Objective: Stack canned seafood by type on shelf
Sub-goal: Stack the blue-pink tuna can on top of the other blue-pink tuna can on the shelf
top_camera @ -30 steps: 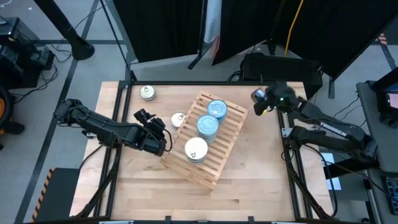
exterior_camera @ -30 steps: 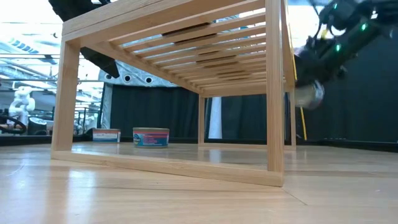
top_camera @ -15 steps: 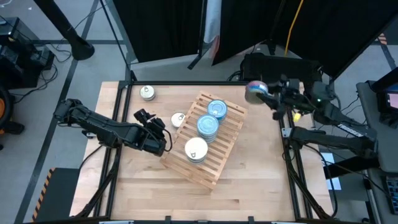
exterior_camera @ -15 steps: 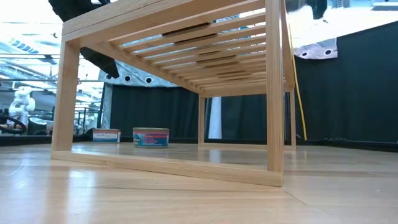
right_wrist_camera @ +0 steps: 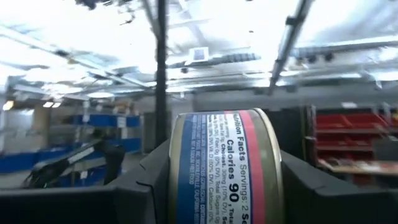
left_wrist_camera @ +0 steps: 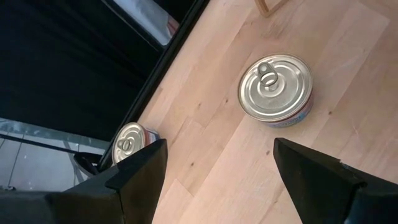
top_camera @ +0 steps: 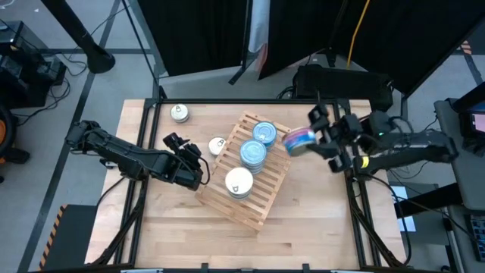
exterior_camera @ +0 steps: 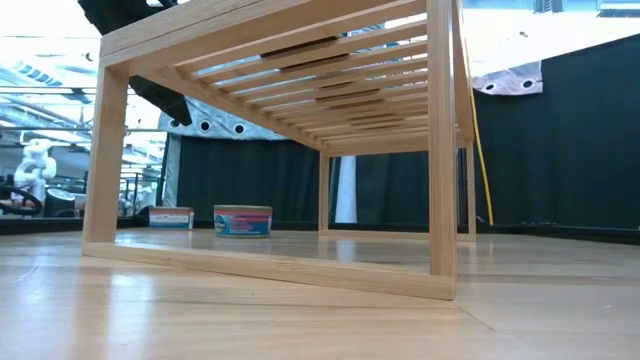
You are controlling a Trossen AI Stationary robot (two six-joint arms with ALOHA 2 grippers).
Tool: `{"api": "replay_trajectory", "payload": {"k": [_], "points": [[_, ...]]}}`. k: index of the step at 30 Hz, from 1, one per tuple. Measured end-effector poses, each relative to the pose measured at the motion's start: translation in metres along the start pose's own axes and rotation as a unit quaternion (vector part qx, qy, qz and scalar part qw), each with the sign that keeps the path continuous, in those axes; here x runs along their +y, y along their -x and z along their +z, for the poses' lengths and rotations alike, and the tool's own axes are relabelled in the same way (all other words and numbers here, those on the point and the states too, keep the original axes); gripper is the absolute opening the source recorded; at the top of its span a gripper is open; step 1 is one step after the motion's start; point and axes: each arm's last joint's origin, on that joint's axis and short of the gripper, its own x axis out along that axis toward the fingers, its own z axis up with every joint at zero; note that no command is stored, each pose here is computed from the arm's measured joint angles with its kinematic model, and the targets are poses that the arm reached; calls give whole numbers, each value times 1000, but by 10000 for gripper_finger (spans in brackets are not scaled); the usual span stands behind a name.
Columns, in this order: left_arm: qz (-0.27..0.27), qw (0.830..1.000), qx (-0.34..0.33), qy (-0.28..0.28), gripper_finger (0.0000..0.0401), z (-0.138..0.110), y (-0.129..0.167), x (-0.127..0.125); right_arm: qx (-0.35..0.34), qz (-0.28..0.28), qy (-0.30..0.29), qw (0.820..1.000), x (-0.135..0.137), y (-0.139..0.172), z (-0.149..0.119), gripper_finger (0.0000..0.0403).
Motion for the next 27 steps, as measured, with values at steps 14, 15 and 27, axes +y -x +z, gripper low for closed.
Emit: {"api": "replay_trajectory", "payload": {"k": [14,15,27], "points": [[3,1000,3,-6,301,-1,0,1,202,39,226,952,55,-122,-41,178],[4,1000,4,-6,301,-1,0,1,222,24,248,943,59,-128,-46,178],[6,1000,7,-10,301,-2,0,2,335,-76,411,844,83,-164,-97,178]]}}
